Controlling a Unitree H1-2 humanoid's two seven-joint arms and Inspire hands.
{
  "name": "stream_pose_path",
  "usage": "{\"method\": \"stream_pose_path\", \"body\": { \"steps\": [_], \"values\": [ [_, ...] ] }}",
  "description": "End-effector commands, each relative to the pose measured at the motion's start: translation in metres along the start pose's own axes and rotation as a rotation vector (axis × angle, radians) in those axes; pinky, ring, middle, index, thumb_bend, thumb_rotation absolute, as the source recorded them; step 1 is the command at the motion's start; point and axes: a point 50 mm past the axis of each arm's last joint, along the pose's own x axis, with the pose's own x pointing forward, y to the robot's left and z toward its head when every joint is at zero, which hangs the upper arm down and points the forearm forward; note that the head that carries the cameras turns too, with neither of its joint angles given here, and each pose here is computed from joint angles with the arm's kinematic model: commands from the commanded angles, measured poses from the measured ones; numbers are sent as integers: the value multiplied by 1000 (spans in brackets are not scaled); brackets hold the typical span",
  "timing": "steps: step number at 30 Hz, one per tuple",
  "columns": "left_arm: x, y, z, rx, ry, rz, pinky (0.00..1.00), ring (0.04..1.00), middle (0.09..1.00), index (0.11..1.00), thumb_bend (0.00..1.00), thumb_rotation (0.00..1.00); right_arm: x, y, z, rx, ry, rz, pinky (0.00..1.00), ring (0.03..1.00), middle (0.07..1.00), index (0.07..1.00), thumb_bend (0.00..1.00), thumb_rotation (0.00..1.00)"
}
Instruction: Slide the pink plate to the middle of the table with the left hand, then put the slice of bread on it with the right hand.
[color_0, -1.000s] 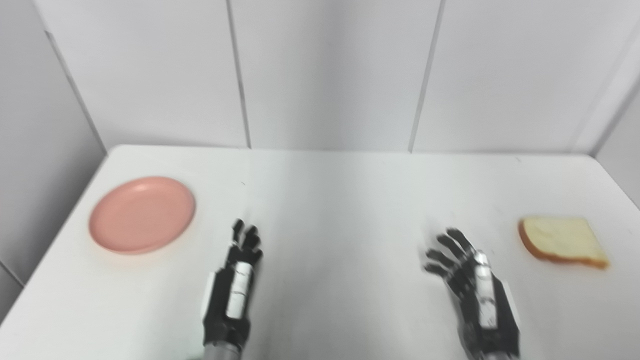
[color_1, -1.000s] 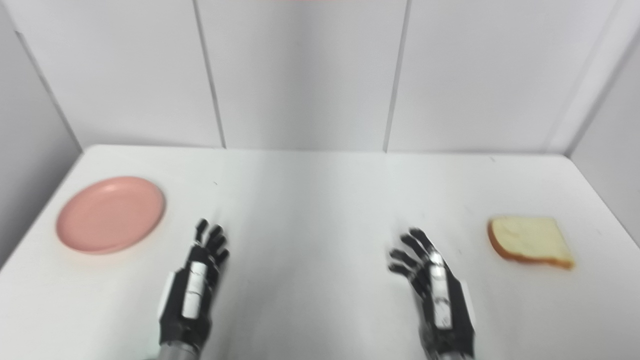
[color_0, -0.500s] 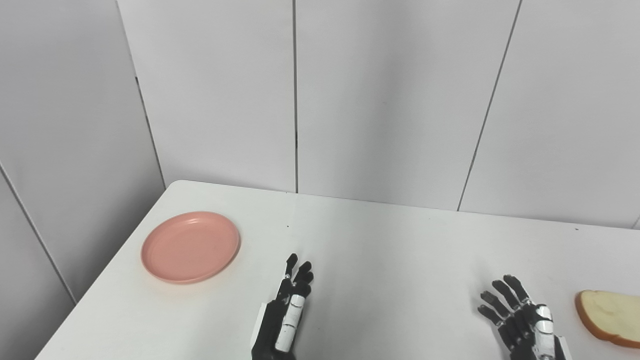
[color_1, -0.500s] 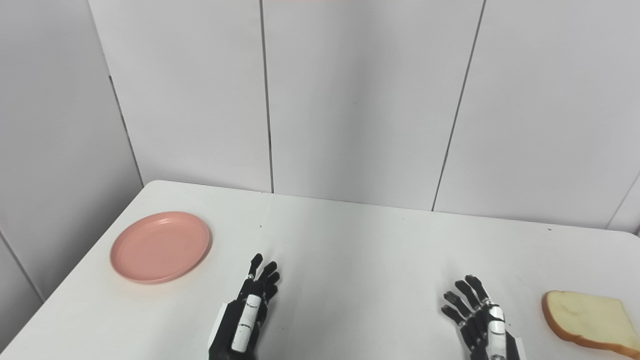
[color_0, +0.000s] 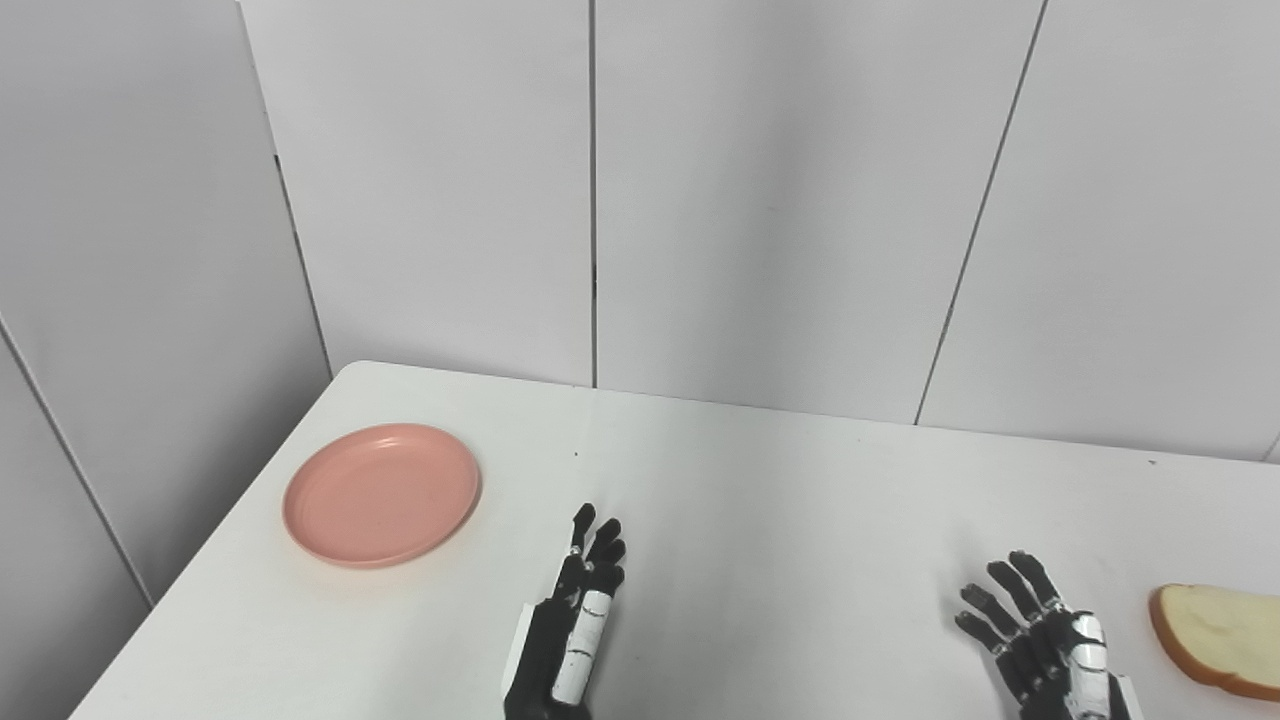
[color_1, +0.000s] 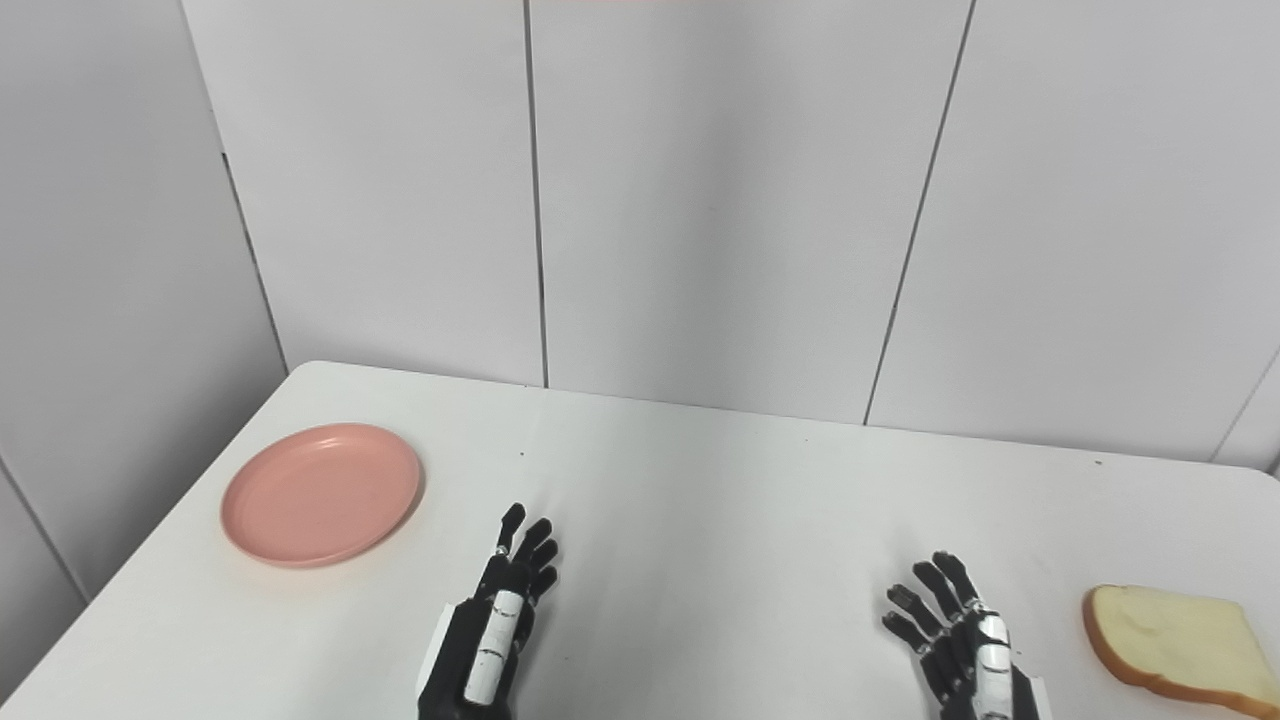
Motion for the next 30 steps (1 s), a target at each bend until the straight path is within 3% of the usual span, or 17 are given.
{"method": "stream_pose_path", "body": {
  "steps": [1,7,12,16,21,24,30],
  "values": [
    [-29,19,-24,-3,102,32,988,975,980,1000,765,874,-49,-4,-39,35,153,-69,736,778,862,867,572,1000],
    [-35,21,-20,-67,67,-24,919,947,931,1000,912,897,-58,-3,-34,32,135,-79,707,744,819,833,624,976],
    [-31,21,-14,-72,39,-40,899,932,929,1000,920,907,-57,-12,-32,5,102,-91,692,746,822,826,619,968],
    [-23,23,3,-78,-21,-36,857,932,939,1000,914,894,-53,-16,-29,-16,93,-96,694,749,821,834,609,994],
    [-3,39,46,-120,-152,-4,826,907,913,915,949,823,-48,-11,-32,-1,100,-78,692,737,810,829,610,976],
    [19,57,85,-102,-261,29,768,870,880,862,974,820,-47,-7,-32,7,97,-73,687,723,801,823,612,962],
    [55,94,142,-66,-389,66,714,855,862,838,1000,795,-49,-2,-30,7,79,-78,654,702,793,821,614,964]
  ]
}}
